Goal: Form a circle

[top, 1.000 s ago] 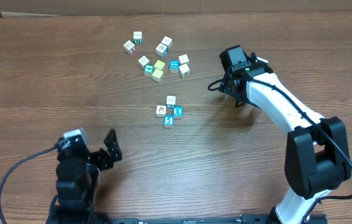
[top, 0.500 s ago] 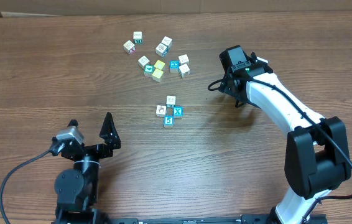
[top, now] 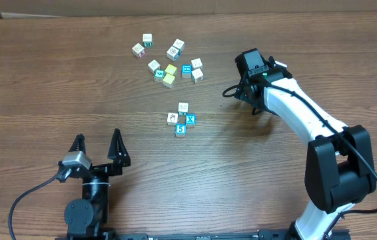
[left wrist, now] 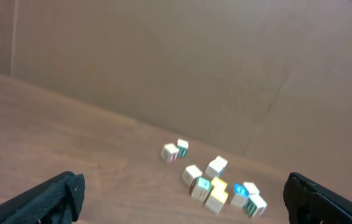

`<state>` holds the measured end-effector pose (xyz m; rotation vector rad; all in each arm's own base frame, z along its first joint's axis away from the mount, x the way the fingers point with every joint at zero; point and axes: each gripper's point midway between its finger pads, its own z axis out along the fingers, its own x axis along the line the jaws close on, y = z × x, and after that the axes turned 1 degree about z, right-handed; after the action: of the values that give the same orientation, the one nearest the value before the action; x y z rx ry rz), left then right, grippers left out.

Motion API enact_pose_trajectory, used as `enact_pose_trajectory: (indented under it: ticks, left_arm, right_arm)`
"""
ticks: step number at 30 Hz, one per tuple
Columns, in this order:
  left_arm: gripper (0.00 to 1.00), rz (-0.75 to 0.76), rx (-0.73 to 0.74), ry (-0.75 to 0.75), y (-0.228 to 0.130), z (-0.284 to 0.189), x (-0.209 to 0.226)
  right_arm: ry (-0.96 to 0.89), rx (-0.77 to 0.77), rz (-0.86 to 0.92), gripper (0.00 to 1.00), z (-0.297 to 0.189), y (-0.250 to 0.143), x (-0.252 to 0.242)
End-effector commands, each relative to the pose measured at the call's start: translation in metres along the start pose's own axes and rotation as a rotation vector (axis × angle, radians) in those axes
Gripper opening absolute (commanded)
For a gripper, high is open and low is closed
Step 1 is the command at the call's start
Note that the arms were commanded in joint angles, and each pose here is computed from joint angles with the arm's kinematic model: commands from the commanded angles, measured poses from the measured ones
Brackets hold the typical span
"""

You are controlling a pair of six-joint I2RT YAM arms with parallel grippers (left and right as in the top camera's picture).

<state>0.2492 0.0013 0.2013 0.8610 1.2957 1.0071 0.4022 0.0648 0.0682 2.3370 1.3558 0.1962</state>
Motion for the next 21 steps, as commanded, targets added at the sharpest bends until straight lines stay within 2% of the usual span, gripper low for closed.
enact_pose_trajectory:
  ticks: [1, 8, 17, 21]
  left_arm:
    - [0.99, -0.001, -0.027, -0.001, 0.005, -0.003, 0.000]
    - [0.99, 0.003, 0.006, 0.012, -0.003, -0.004, 0.004]
    - [1.00, 0.020, 0.151, 0.064, -0.038, -0.007, 0.017]
    - [0.99, 0.020, 0.149, 0.063, -0.038, -0.007, 0.017]
  right_arm:
    - [0.015, -0.036, 0.019, 1.00, -0.010, 0.012, 0.001]
    - [0.015, -0.035, 0.019, 1.00, -0.010, 0.012, 0.001]
    - [0.015, -0.036, 0.019, 1.00, -0.010, 0.012, 0.001]
    - [0.016, -0.036, 0.019, 1.00, -0.010, 0.012, 0.001]
